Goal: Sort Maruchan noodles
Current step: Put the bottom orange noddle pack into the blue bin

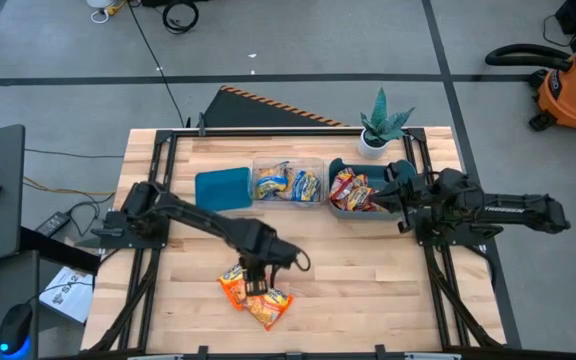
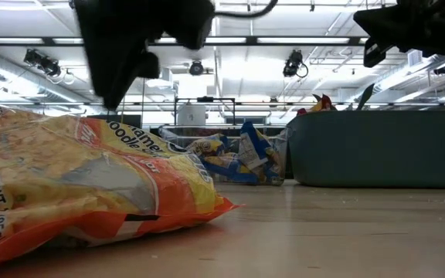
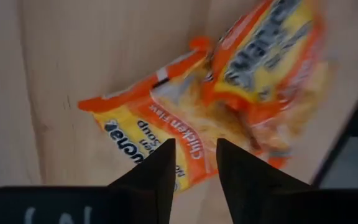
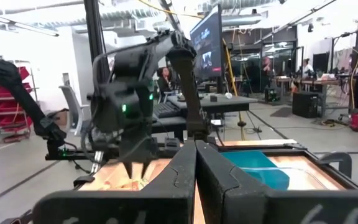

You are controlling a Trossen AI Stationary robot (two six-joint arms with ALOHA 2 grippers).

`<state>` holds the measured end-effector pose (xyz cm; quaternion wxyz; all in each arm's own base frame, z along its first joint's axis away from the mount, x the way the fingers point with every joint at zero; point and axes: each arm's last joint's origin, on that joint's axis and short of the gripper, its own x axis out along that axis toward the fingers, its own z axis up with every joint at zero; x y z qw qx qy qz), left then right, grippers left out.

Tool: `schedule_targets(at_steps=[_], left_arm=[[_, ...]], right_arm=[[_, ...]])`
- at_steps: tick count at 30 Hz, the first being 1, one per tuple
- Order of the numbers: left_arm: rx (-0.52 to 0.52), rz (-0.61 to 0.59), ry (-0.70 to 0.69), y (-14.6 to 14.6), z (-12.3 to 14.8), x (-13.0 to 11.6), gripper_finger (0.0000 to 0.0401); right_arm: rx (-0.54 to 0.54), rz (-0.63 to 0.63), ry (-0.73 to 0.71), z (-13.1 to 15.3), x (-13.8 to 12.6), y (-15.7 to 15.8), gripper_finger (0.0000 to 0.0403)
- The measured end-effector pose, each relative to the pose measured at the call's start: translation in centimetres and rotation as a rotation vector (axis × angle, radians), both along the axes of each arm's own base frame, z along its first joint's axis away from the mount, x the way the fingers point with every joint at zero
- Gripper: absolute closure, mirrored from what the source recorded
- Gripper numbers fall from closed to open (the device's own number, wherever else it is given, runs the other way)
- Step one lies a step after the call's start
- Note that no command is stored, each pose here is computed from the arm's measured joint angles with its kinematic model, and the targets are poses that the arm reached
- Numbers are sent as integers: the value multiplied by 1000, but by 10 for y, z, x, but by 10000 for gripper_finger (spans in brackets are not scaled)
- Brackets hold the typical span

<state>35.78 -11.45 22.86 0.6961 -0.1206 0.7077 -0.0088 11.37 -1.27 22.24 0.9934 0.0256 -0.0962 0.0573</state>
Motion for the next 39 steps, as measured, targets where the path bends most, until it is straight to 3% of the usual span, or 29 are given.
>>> schedule_targets(at_steps=[4, 6, 17, 20, 27, 39], left_arm=[[129, -18, 30, -3, -17, -10, 288], [142, 18, 33, -1, -23, -11, 289], [-200, 114, -80, -14, -22, 9, 289], [-192, 99, -68, -20, -22, 5, 284], [-128, 77, 57, -66, -24, -26, 255], [-81, 166, 61, -86, -27, -35, 252]], right_arm=[[5, 2, 2, 0, 3, 0, 389], [12, 4, -7, 1, 4, -1, 389], [89, 16, 41, -4, 10, -2, 389], [92, 15, 57, -5, 12, -2, 389], [96, 16, 57, -5, 14, -2, 389], [90, 17, 27, -3, 13, -2, 389]])
